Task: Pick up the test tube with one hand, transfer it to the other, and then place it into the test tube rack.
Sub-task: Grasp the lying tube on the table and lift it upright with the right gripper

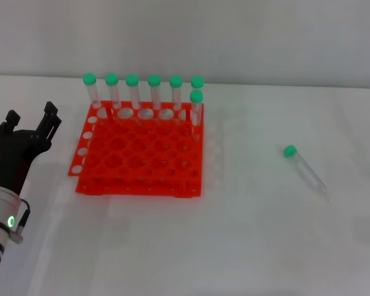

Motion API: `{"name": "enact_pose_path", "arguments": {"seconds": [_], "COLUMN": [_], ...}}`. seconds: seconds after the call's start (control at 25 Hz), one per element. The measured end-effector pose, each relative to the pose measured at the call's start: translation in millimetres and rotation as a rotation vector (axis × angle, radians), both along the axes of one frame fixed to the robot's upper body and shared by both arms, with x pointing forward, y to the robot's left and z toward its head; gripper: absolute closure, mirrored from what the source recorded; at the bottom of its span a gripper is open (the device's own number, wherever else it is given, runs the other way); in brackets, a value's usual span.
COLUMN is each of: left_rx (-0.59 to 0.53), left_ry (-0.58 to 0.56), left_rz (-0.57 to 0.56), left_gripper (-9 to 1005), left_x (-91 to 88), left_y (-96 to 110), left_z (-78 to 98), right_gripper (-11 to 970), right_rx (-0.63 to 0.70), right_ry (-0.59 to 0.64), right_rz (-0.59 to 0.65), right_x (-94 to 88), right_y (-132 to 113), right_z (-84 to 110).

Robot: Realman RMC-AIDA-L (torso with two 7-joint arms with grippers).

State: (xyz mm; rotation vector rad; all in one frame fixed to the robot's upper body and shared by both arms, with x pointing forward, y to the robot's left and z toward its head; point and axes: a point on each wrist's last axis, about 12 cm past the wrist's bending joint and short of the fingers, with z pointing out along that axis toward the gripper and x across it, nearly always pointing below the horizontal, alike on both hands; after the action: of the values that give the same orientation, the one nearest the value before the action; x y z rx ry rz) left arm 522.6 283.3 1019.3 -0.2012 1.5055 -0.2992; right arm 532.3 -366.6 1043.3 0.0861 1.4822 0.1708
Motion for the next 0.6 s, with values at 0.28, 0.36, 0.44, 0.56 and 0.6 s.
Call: {"name": "enact_pose_path", "arguments": {"seconds": [0.28, 0.36, 0.44, 0.56, 0.6], "left_rx": [-0.007, -0.010, -0.011, -0.012, -0.012], "left_ry": [0.007, 0.010, 0.011, 0.013, 0.013], "left_rz": [0.008, 0.010, 0.011, 0.012, 0.012], "left_gripper": [139, 139, 140, 141, 141], "left_x": [-3.4, -4.5, -5.0, -5.8, -5.9], "left_y": [1, 1, 1, 1, 1], "left_z": [-2.3, -3.0, -3.4, -3.9, -4.0], "right_gripper": [95, 98, 103, 106, 106], "right_rx": [0.036, -0.007, -0.045, -0.104, -0.139], "right_ry": [0.163, 0.208, 0.255, 0.317, 0.344], "right_rz": [0.239, 0.293, 0.345, 0.390, 0.400], "right_x": [49.8, 60.8, 69.5, 75.7, 76.8], "right_y": [-13, -14, -15, -12, -9], "right_z": [50.6, 70.0, 94.0, 124.3, 136.2]}}
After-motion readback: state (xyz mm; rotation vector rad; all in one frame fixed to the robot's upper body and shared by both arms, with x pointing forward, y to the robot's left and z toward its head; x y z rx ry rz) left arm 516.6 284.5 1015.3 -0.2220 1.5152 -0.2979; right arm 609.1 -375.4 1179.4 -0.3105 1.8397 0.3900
